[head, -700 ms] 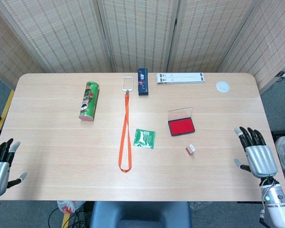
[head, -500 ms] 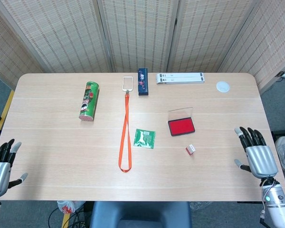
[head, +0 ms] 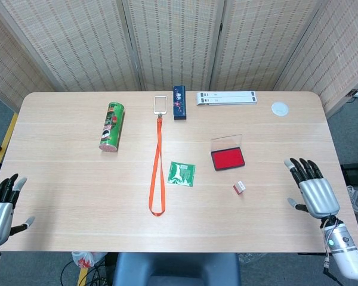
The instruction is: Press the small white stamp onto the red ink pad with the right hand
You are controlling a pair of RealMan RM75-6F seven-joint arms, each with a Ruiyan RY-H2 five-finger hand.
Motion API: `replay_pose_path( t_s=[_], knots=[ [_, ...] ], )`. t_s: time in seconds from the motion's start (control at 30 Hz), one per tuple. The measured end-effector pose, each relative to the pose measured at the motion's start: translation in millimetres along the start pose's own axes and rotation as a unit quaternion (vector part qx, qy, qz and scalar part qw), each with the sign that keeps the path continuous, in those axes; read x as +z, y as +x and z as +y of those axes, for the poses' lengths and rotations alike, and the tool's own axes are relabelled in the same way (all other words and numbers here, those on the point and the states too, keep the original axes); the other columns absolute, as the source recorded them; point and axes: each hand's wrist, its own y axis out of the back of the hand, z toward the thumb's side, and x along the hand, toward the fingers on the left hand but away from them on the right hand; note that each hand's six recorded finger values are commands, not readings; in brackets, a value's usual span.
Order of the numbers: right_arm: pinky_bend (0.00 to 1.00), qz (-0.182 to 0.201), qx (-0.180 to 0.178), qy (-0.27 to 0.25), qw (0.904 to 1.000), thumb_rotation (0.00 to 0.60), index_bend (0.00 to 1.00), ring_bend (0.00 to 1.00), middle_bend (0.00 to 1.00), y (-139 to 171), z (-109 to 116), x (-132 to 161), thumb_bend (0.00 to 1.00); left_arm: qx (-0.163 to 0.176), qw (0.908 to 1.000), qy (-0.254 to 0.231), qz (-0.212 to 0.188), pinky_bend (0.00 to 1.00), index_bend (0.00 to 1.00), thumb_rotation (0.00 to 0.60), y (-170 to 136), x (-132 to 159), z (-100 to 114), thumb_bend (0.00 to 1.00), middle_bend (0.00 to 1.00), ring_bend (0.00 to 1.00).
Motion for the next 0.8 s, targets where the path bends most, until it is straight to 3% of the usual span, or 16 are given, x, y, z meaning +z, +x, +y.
replay_pose_path(
  t_s=[0.13,0.43,0.8],
  knots=[
    [0.00,0.043,0.041,0.011,0.9982,0.600,0.15,0.00,0.03,-26.4,-6.9,9.9,0.21,0.001,1.0000,-0.001,0.000,0.27,0.09,0.600,0.7,0.1,0.5,0.20,0.05,0.07],
    [0.00,0.130,0.103,0.063,0.9841,0.600,0.18,0.00,0.03,-70.7,-4.4,43.8,0.21,-0.006,0.9999,0.006,0.012,0.27,0.09,0.600,2.0,-1.7,-4.4,0.20,0.05,0.07],
    [0.00,0.158,0.130,0.060,0.9771,0.600,0.19,0.00,0.03,-85.9,-21.7,62.6,0.21,-0.012,0.9996,0.009,0.025,0.27,0.09,0.600,2.9,-2.4,-8.9,0.20,0.05,0.07]
  ],
)
